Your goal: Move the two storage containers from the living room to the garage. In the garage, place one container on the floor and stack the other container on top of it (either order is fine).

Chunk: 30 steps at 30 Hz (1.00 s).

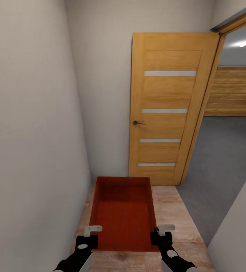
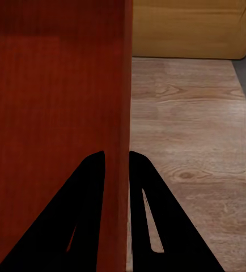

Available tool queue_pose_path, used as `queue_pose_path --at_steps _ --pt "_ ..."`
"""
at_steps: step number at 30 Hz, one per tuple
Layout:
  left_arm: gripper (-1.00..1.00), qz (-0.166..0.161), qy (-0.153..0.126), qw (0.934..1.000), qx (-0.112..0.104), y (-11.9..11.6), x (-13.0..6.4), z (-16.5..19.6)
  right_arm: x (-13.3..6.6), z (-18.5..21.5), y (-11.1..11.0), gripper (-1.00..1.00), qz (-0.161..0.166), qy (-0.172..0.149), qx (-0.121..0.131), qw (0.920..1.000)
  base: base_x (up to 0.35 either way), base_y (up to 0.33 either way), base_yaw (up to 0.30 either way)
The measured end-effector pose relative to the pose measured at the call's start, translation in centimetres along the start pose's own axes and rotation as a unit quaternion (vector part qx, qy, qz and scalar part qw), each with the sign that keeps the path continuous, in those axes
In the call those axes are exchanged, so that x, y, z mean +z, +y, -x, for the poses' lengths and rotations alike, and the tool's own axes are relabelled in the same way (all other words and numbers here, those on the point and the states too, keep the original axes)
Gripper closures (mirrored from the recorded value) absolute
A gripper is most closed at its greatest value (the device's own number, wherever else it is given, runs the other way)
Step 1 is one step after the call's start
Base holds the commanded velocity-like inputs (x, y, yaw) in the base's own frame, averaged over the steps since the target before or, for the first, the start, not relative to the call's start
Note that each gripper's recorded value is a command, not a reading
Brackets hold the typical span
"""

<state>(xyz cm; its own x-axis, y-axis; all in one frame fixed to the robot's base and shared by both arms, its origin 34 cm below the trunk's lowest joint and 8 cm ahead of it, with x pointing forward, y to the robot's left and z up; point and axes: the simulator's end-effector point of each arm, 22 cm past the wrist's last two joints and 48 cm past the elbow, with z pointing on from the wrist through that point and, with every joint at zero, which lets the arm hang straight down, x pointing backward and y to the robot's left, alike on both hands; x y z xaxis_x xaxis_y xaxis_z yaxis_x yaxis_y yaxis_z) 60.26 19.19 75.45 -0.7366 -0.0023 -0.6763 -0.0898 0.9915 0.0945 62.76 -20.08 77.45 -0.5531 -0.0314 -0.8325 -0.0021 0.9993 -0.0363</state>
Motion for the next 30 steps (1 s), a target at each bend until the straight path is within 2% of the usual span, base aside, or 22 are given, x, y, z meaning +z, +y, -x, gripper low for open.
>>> queue_pose_path --at_steps 19,30 --pt "1.00 0.000 -0.002 1.0000 0.001 -0.04 0.00 0.10 0.00 0.09 -0.04 1.00 0.000 -0.002 0.001 1.0000 0.317 0.000 -0.272" --pt "1.00 0.000 -0.003 1.0000 0.001 -0.04 0.04 0.19 0.05 0.15 -0.04 1.00 0.000 -0.003 0.001 1.0000 0.052 0.000 -0.281"
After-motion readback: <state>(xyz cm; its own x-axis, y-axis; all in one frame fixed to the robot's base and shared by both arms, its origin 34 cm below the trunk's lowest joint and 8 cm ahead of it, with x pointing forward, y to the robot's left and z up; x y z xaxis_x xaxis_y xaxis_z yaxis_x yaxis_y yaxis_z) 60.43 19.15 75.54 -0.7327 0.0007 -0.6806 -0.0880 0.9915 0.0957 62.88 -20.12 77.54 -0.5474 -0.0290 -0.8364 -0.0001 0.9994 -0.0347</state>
